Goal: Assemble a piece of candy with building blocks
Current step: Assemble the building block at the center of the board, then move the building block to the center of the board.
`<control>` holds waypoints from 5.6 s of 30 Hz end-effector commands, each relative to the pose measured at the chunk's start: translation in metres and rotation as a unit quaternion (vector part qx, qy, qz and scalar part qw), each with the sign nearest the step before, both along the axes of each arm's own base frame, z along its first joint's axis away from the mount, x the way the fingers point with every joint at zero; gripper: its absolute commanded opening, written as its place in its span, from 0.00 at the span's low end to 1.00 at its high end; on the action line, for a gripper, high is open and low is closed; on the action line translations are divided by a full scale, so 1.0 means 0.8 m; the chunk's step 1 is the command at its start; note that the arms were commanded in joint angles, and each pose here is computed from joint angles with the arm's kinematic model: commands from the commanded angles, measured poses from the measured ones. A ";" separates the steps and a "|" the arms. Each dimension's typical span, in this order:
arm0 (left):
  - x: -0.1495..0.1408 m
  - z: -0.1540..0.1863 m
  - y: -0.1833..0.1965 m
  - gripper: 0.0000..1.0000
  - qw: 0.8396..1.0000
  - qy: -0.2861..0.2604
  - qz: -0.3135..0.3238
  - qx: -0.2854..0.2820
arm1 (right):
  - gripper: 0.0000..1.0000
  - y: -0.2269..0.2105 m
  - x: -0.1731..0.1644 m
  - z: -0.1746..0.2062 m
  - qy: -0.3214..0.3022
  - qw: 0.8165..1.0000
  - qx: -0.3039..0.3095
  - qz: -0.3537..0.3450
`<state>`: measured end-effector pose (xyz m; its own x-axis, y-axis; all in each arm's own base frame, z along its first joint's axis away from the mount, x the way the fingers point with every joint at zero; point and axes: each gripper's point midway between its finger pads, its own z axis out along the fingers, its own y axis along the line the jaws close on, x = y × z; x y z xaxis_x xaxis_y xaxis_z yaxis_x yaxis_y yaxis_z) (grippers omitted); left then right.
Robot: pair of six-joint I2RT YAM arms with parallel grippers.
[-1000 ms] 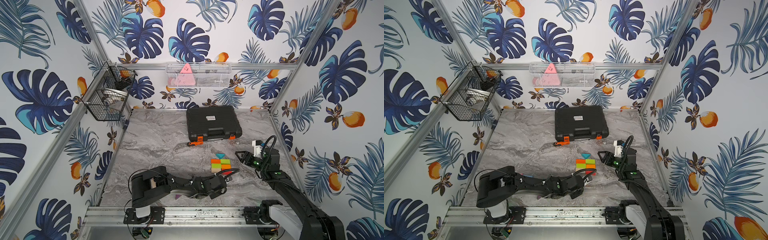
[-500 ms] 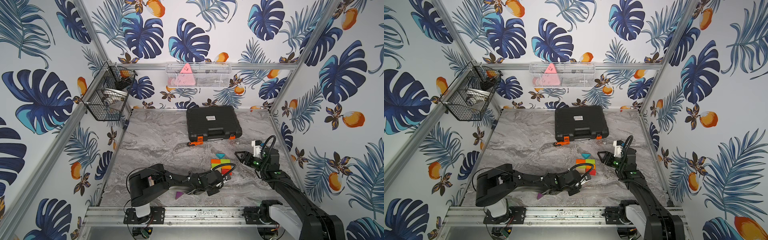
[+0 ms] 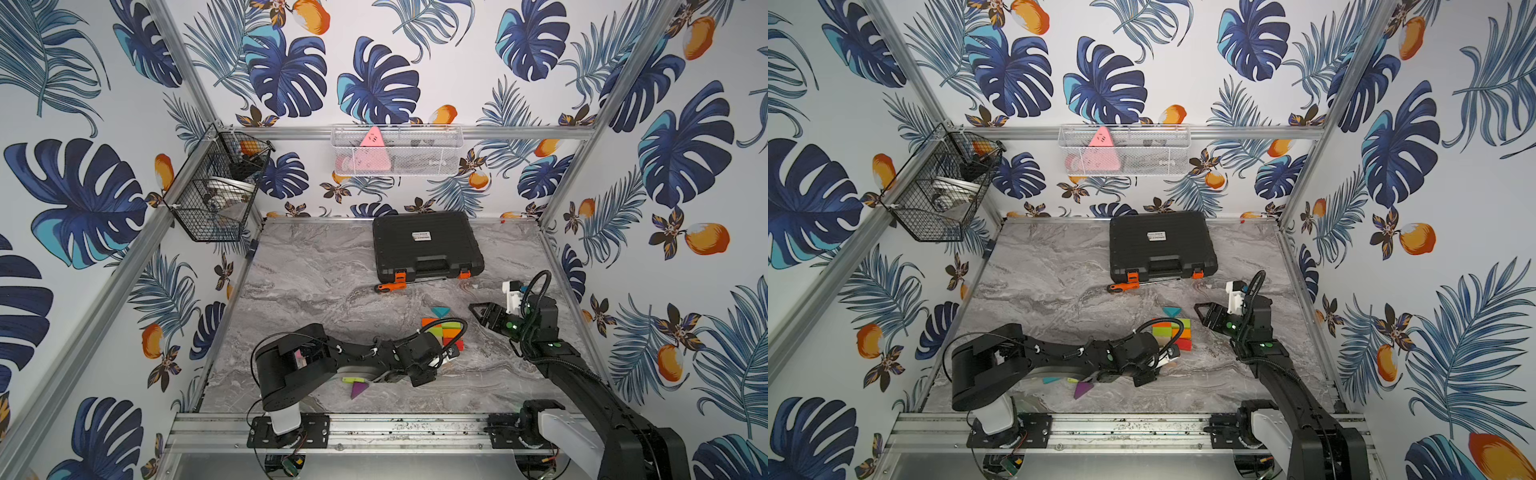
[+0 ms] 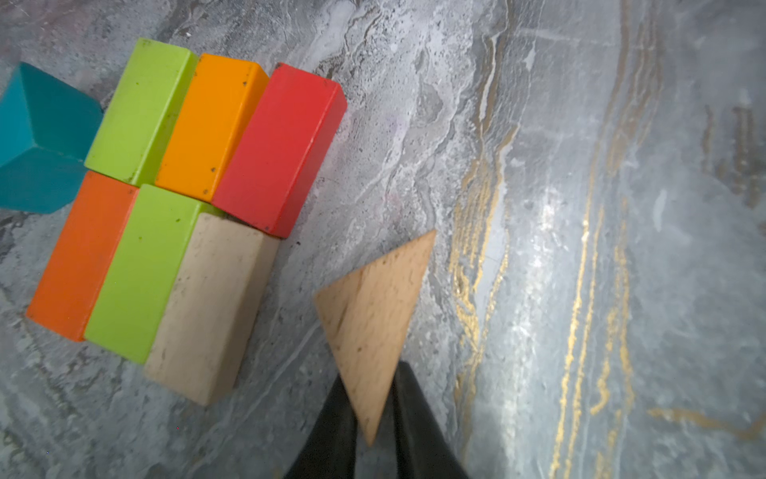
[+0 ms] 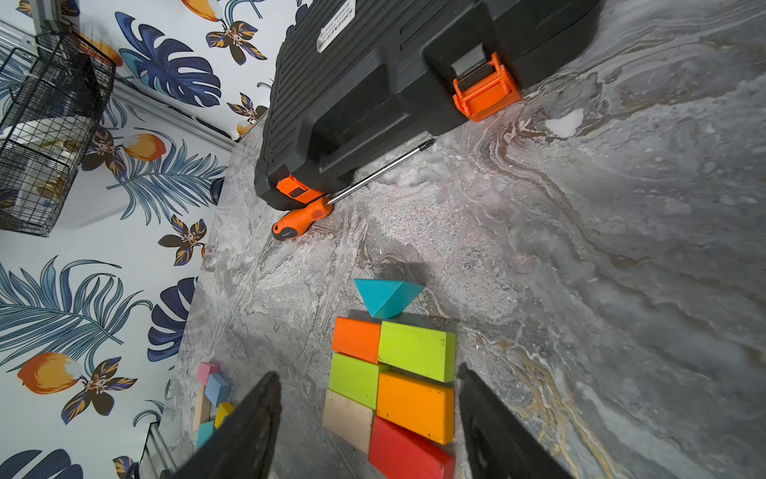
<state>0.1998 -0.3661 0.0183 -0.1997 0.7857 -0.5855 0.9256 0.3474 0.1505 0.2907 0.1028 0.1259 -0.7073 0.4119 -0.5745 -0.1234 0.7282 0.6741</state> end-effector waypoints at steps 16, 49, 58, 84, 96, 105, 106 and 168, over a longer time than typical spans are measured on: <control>-0.002 -0.018 0.006 0.22 0.999 0.024 0.031 0.002 | 0.70 0.004 0.003 0.009 -0.018 1.000 0.002 0.011; 0.011 -0.010 0.012 0.25 0.998 0.003 0.059 0.001 | 0.71 0.007 0.002 0.010 -0.020 1.000 0.006 0.016; 0.013 -0.012 0.009 0.27 0.998 0.002 0.057 0.003 | 0.71 0.007 0.001 0.011 -0.020 1.000 0.005 0.017; 0.017 -0.009 0.005 0.21 0.999 -0.013 0.043 0.010 | 0.71 0.008 0.000 0.011 -0.020 1.000 0.004 0.020; 0.017 -0.011 0.005 0.21 0.999 -0.011 0.046 0.011 | 0.72 0.009 0.000 0.009 -0.019 1.000 0.006 0.022; 0.009 0.040 0.021 0.51 0.997 -0.015 0.073 -0.034 | 0.72 0.009 0.000 0.012 -0.021 1.000 0.005 0.021; 0.005 0.053 0.023 0.52 0.997 -0.018 0.070 -0.038 | 0.72 0.010 0.000 0.014 -0.022 0.999 0.006 0.024; 0.020 0.310 0.368 0.71 0.822 -0.155 0.508 -0.206 | 0.30 0.443 -0.133 -0.169 -0.031 0.746 -0.388 0.541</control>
<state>0.2150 -0.0708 0.2650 -0.4259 0.0318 -0.9042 0.0618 0.9981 0.0060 0.1852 0.4876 0.0157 -0.3436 -0.7868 -0.5127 -0.9367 0.3262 0.1271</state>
